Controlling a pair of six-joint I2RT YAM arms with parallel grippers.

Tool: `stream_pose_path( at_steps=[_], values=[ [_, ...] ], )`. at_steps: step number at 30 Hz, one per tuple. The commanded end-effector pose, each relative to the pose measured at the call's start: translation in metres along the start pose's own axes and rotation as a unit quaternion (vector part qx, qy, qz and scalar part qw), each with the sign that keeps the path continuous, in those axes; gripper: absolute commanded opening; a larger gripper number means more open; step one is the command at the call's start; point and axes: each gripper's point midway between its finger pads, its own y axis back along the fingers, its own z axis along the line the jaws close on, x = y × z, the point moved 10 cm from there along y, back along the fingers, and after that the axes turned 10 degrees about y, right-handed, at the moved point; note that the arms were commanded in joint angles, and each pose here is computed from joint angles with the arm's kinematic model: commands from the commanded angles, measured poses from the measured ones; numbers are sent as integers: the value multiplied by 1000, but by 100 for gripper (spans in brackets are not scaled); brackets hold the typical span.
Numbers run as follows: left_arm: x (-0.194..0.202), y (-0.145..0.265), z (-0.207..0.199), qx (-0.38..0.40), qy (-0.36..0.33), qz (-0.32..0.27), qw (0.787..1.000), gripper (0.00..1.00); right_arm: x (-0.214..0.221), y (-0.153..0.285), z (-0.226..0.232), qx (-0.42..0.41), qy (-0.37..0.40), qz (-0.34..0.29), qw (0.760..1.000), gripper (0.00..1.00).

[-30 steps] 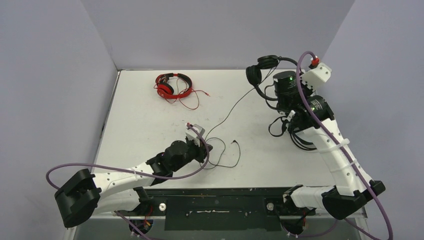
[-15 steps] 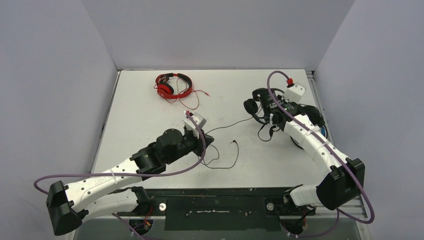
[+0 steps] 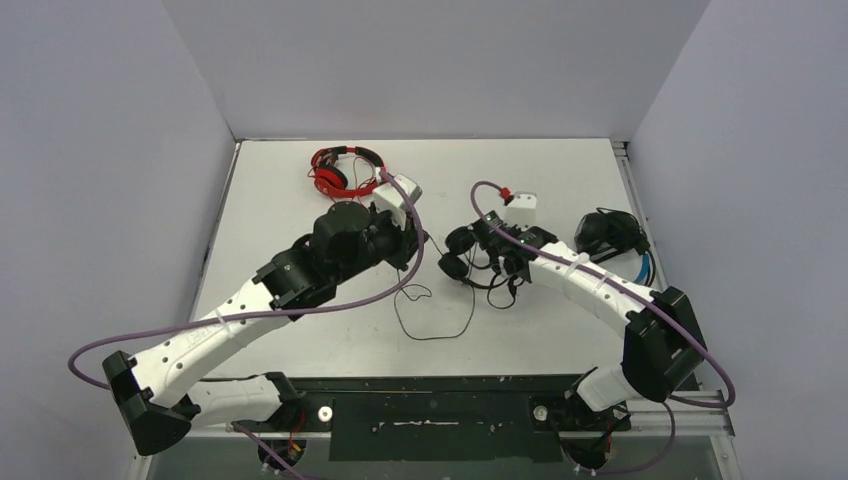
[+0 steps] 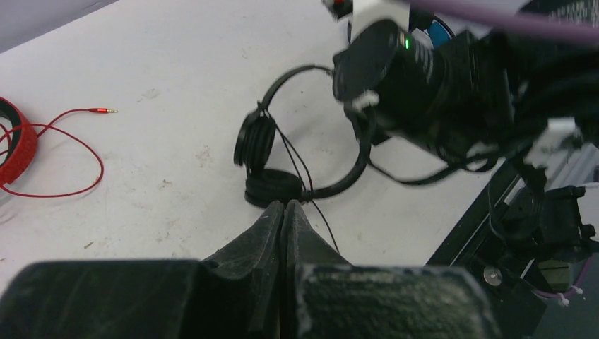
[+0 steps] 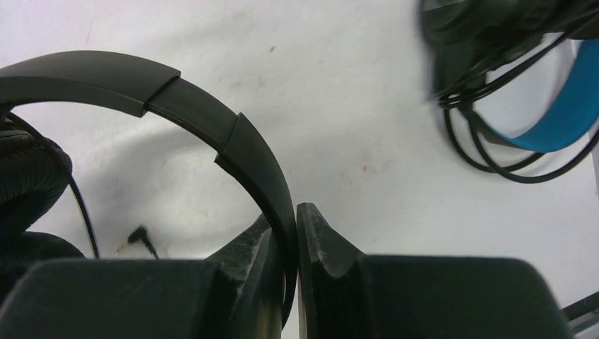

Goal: Wrap the headphones
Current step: Wrap the headphones cable around the headphones.

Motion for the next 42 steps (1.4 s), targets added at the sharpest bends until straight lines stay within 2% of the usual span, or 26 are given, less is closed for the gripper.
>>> stream_pose_path(
  at_steps=[1,6,15,26,32,36,42],
  values=[
    [-27,-8,2,41,19,-7,999,0,18,7,20,-40,59,-9,997,0],
    [-40,-23,5,80,32,-10,996,0,29,25,34,-134,91,-27,986,0],
    [-61,-50,49,81,37,-10,996,0,34,69,41,-270,152,-66,948,0],
    [-83,-77,98,57,63,-29,996,0,40,101,29,-318,191,-77,926,0],
    [-74,-98,121,62,94,-26,993,0,40,122,28,-352,206,-97,908,0],
    [-65,-107,133,59,105,-26,992,0,30,134,18,-352,186,-110,911,0],
    [-59,-101,144,27,103,-85,991,0,16,151,-1,-353,163,-127,913,0]
  ],
)
